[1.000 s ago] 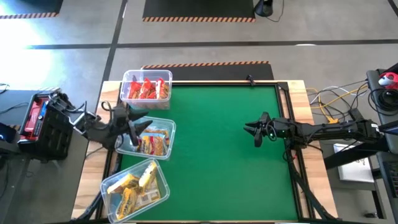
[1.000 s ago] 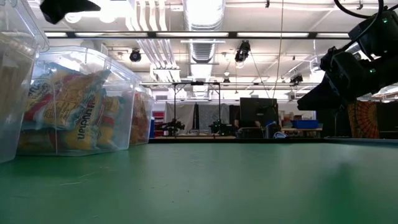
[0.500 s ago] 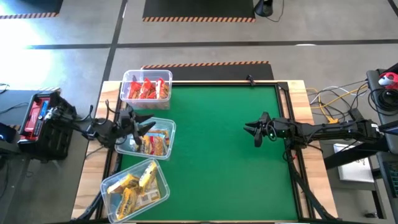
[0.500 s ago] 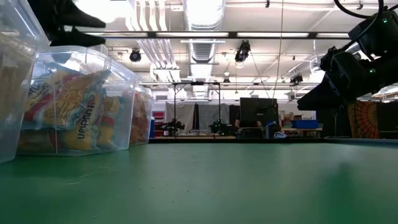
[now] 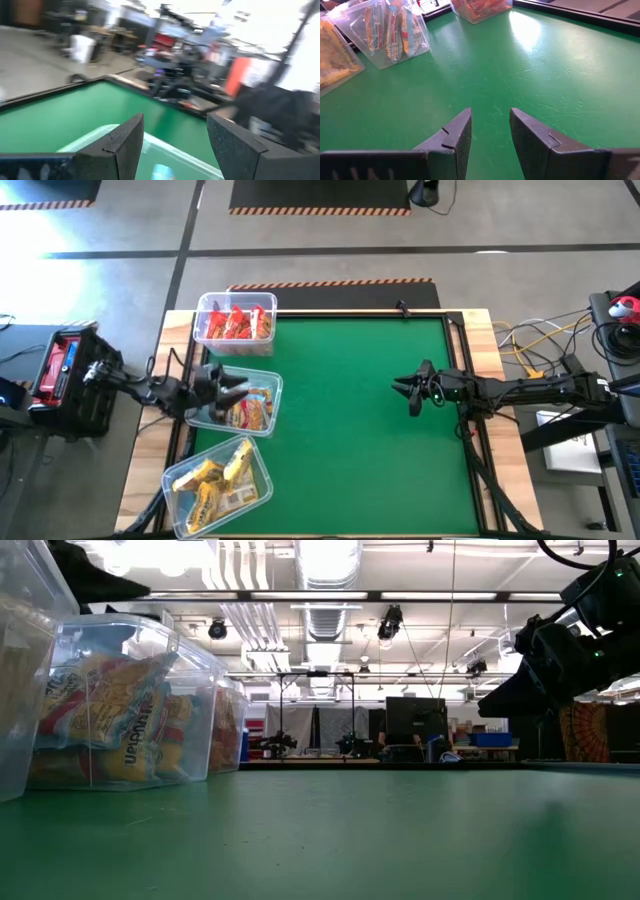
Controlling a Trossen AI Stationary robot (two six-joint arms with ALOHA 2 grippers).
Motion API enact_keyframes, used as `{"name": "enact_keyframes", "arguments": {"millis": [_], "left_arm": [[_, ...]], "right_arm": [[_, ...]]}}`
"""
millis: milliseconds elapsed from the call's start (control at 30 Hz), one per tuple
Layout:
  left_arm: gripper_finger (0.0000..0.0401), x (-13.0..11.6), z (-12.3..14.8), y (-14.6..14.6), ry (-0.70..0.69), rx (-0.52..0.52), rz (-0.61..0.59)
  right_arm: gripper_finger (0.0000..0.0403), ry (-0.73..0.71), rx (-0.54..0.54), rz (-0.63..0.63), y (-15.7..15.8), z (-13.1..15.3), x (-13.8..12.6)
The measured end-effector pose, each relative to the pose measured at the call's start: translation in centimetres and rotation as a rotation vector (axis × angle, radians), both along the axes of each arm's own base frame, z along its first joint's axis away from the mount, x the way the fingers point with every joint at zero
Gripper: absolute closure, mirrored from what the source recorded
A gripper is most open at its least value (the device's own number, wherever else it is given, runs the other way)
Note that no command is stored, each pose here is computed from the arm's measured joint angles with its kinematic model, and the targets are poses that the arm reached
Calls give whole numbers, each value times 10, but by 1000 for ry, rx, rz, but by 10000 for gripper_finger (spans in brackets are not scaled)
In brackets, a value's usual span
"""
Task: Sort Maruchan noodles
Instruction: Return to Home Position
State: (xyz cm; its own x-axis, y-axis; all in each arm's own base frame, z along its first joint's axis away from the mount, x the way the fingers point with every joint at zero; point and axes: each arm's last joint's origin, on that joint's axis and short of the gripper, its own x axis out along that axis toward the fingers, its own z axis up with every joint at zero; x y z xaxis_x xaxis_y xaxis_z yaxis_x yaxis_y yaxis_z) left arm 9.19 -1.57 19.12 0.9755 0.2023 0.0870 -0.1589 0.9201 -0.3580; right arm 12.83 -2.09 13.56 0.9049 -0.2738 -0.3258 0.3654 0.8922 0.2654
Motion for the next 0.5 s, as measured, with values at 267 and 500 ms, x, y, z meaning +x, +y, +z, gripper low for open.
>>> {"name": "enact_keyframes", "arguments": {"millis": [267,500], "left_arm": [[200,1,-10,-10,-60,71,-330],[200,2,-14,-9,-17,73,-299]], "right_arm": [[280,0,0,0,0,0,0],[280,0,0,0,0,0,0]]}}
